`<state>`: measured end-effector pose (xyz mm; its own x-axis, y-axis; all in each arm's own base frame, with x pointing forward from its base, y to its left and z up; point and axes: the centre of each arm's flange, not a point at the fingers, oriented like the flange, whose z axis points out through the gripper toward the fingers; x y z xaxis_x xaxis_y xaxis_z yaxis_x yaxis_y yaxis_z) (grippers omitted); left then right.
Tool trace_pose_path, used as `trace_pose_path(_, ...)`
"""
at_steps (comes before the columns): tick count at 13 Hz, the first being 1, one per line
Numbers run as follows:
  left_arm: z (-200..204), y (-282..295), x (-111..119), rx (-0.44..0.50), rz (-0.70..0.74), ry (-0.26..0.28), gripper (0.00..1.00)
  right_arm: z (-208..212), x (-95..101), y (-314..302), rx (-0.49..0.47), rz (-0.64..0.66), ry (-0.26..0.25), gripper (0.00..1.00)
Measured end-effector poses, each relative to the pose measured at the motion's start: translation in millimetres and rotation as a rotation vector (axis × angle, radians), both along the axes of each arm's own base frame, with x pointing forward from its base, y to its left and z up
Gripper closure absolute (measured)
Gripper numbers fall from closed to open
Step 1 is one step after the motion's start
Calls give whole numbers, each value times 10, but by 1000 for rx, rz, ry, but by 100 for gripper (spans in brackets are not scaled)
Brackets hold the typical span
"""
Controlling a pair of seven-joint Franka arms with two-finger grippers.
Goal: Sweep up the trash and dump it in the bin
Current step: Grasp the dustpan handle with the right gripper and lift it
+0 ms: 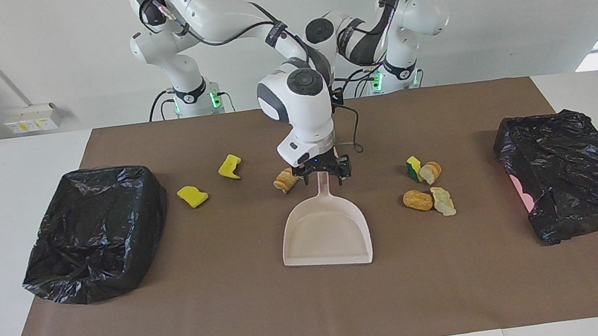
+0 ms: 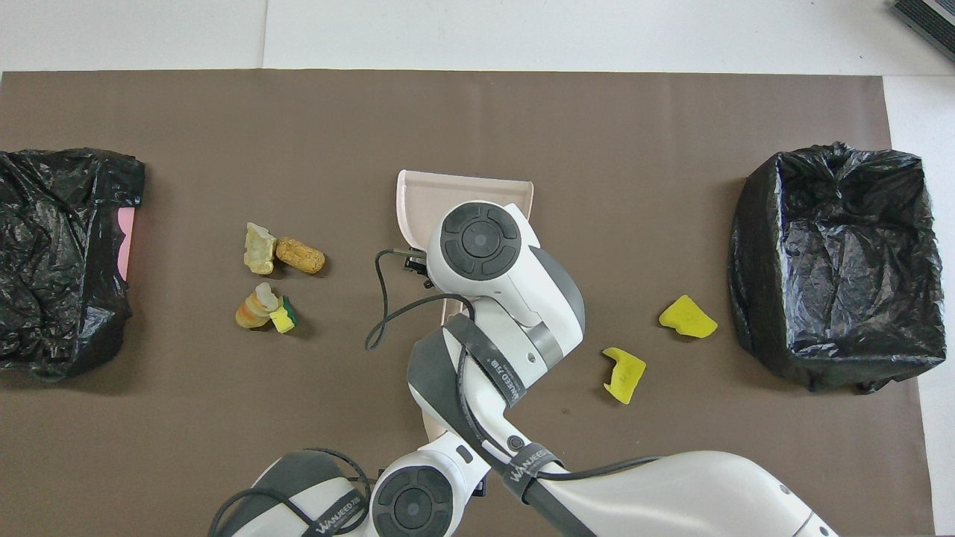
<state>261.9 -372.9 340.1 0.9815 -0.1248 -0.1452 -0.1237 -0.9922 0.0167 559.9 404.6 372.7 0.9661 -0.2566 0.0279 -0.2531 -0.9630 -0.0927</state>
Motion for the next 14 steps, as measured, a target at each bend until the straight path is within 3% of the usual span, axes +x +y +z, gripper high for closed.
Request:
trace_pose_path(1,1,-2,1,-1,-1,-1,12,-40,-11,-16,-5,-7,7,8)
trace_pose_path(4,2,-6,-3,-3,-4,-2,52,-156,-73,-53,-22,-11,31,14)
trace_pose_path(6,3,-10,-6,-4,-9,-3,74,-212,-121,-85,-28,-15,47,18)
trace_pose_path(7,3,-12,-9,-4,-10,-3,74,-217,-136,-93,-29,-15,50,24)
trace_pose_path(8,3,-14,-11,-5,-15,-3,74,-212,-144,-98,-30,-15,50,24)
trace_pose_path(10,3,-14,-12,-8,-35,-3,74,-199,-155,-107,-30,-15,51,40)
trace_pose_path(14,-1,-10,-17,-10,-75,1,74,-216,-157,-130,-34,-18,55,44)
